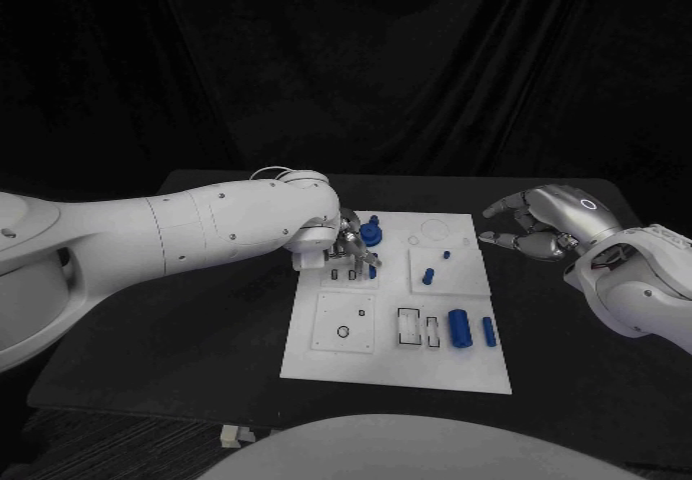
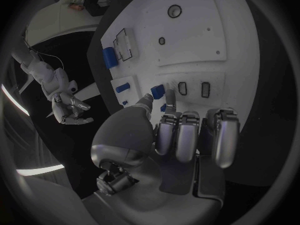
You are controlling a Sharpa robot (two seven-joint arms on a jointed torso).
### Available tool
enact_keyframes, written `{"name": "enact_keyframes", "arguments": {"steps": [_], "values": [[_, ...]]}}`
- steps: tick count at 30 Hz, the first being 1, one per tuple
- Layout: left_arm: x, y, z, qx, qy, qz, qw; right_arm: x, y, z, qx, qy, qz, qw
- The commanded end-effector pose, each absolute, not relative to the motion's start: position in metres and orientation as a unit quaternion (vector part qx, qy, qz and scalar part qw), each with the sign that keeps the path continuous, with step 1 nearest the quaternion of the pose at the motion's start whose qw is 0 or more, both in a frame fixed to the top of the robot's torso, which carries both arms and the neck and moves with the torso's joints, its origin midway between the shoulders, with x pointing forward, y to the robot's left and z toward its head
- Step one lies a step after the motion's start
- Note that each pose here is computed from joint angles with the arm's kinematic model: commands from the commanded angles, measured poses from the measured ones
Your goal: Assemble the parts on the task board
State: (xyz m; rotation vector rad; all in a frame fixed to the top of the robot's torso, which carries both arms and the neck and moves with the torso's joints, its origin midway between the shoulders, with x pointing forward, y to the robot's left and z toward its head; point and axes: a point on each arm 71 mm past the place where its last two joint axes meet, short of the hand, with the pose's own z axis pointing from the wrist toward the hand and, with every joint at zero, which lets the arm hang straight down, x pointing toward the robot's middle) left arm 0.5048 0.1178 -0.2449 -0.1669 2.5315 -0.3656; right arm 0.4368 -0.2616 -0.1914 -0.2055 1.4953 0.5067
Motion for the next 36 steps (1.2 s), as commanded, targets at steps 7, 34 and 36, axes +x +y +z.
{"name": "enact_keyframes", "arguments": {"steps": [7,34,36], "values": [[0.5044,0.113,-0.2453,-0.06,0.943,-0.157,0.289,0.4373,-0.2628,-0.192,-0.091,0.667,0.225,0.705],[0.5043,0.1063,-0.2469,-0.051,0.945,-0.157,0.282,0.4378,-0.2629,-0.1971,-0.091,0.673,0.222,0.7],[0.5044,0.1061,-0.247,-0.051,0.945,-0.156,0.281,0.4377,-0.2628,-0.1974,-0.091,0.673,0.222,0.699]]}}
